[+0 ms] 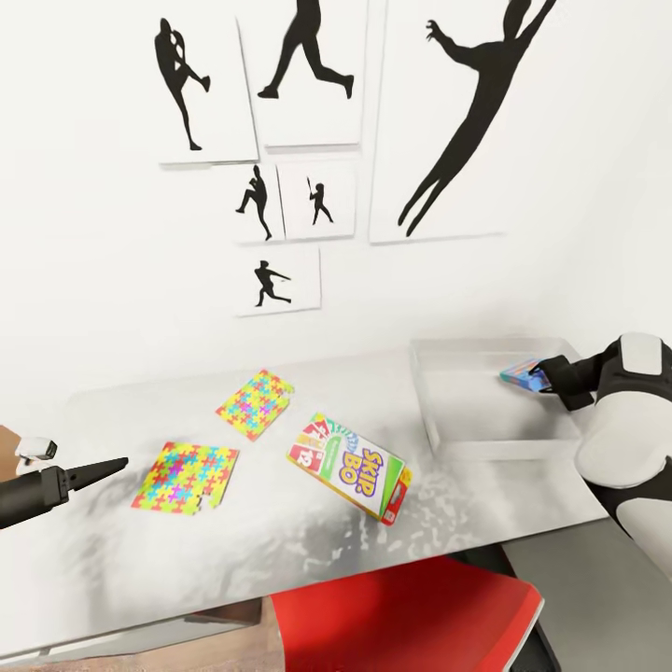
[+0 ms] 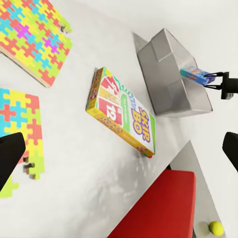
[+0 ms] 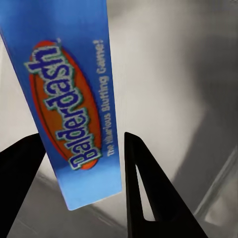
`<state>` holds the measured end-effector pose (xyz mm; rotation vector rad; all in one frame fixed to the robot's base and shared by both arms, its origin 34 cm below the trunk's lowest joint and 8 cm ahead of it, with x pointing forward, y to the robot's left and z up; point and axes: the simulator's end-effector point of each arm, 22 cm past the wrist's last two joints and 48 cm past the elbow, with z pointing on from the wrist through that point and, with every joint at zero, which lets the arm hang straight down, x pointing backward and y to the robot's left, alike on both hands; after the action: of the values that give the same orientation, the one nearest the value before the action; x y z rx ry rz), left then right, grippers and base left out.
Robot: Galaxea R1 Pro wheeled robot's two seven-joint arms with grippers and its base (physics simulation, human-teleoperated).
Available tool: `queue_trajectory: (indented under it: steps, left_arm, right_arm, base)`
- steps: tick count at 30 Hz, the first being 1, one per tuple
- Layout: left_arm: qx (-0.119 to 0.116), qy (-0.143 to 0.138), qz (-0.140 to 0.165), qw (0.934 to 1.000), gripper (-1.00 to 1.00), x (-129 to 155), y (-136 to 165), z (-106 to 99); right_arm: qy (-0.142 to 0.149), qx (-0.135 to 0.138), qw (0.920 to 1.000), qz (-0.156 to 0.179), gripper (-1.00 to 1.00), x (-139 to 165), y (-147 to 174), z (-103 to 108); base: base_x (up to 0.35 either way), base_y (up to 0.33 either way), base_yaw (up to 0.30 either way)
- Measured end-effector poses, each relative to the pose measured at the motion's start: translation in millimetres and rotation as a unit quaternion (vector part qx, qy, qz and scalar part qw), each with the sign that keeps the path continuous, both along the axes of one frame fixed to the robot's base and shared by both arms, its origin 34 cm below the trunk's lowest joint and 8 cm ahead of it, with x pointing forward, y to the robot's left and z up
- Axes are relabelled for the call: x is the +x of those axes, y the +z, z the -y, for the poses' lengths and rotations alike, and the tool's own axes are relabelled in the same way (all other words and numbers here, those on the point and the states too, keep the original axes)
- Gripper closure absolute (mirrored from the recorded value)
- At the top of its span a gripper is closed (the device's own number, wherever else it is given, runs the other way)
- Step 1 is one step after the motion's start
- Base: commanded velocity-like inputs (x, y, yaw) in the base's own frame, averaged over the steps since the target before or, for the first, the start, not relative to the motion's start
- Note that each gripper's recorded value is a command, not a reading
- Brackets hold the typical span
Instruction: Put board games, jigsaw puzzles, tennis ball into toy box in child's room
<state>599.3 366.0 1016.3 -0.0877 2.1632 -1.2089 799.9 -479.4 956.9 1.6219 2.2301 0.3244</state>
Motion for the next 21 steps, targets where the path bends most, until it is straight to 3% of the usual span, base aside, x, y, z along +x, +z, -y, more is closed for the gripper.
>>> queue_trajectory:
  steps: [21]
  left_arm:
    - [0.0, 0.0, -0.012, 0.9999, -1.0, 0.2, -11.7, -0.2]
  right_arm:
    - [-0.001, -0.001, 1.0, -0.007, 1.0, 3.7, -8.7, 1.3]
  base:
    - [-0.03, 0.007, 0.0]
